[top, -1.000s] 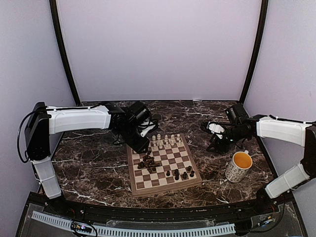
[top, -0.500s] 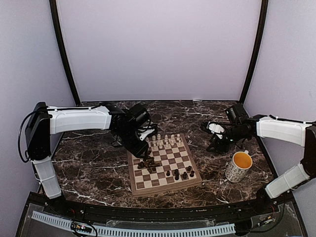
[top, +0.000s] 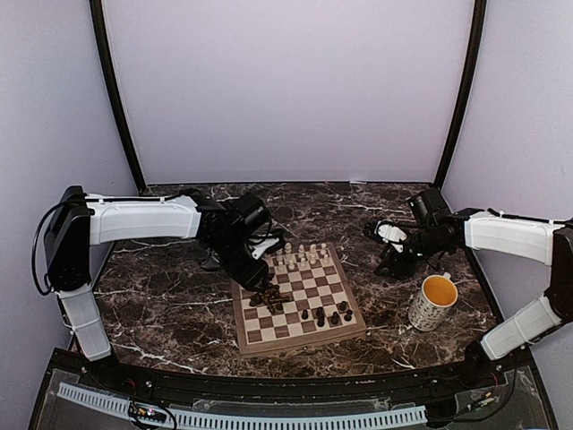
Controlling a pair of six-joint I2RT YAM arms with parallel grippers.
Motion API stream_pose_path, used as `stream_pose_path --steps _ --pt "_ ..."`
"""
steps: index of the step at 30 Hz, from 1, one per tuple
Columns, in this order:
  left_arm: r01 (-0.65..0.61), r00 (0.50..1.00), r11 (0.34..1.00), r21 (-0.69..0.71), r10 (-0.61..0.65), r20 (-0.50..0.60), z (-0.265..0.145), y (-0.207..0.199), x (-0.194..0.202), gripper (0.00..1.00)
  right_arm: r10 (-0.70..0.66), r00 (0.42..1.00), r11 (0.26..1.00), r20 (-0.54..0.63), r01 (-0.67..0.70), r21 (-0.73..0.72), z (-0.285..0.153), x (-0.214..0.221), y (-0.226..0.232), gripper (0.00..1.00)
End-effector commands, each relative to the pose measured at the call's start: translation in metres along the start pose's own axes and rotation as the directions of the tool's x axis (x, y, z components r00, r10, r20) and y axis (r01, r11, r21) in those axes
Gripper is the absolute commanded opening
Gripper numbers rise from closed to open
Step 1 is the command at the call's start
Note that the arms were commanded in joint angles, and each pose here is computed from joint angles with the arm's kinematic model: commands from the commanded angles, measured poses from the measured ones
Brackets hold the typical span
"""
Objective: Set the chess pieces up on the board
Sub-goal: Pick up the rook from the chessboard.
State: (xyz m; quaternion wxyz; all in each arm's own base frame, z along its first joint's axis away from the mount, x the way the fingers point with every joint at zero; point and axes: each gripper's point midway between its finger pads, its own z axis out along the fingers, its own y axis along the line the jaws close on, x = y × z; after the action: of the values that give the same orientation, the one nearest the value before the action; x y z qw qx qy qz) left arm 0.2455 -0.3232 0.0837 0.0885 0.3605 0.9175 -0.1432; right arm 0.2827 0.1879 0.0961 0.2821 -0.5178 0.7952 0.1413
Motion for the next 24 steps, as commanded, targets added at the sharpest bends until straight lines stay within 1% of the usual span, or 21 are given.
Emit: stream_pose_path --steps 1,5,13,18,21,24 --pt "0.004 1.000 1.000 0.008 -0.004 -0.019 -0.002 -0.004 0.008 0.32 -0.008 1.000 1.000 0.008 0.008 0.001 0.000 -0.003 -0.001 0.53" --pt "0.004 0.998 1.000 -0.020 -0.005 -0.056 0.002 -0.003 0.015 0.30 -0.008 1.000 1.000 0.006 0.008 -0.002 0.000 -0.003 -0.001 0.53" --pt "-0.011 0.996 1.000 -0.016 0.009 -0.084 0.007 -0.008 0.020 0.30 -0.008 1.000 1.000 0.007 0.008 -0.003 0.001 -0.003 -0.001 0.53" --pt "-0.018 0.996 1.000 -0.025 0.016 -0.087 0.009 -0.008 0.019 0.23 -0.008 1.000 1.000 0.008 0.008 -0.002 0.000 -0.003 -0.001 0.54" --pt "-0.021 0.996 0.999 -0.040 0.017 -0.091 0.010 -0.005 0.017 0.20 -0.008 1.000 1.000 0.008 0.008 -0.001 0.000 -0.003 -0.001 0.53" --pt "-0.024 0.995 0.999 -0.046 0.019 -0.095 0.009 -0.004 0.017 0.15 -0.009 1.000 1.000 0.008 0.009 0.000 0.000 -0.003 -0.001 0.53"
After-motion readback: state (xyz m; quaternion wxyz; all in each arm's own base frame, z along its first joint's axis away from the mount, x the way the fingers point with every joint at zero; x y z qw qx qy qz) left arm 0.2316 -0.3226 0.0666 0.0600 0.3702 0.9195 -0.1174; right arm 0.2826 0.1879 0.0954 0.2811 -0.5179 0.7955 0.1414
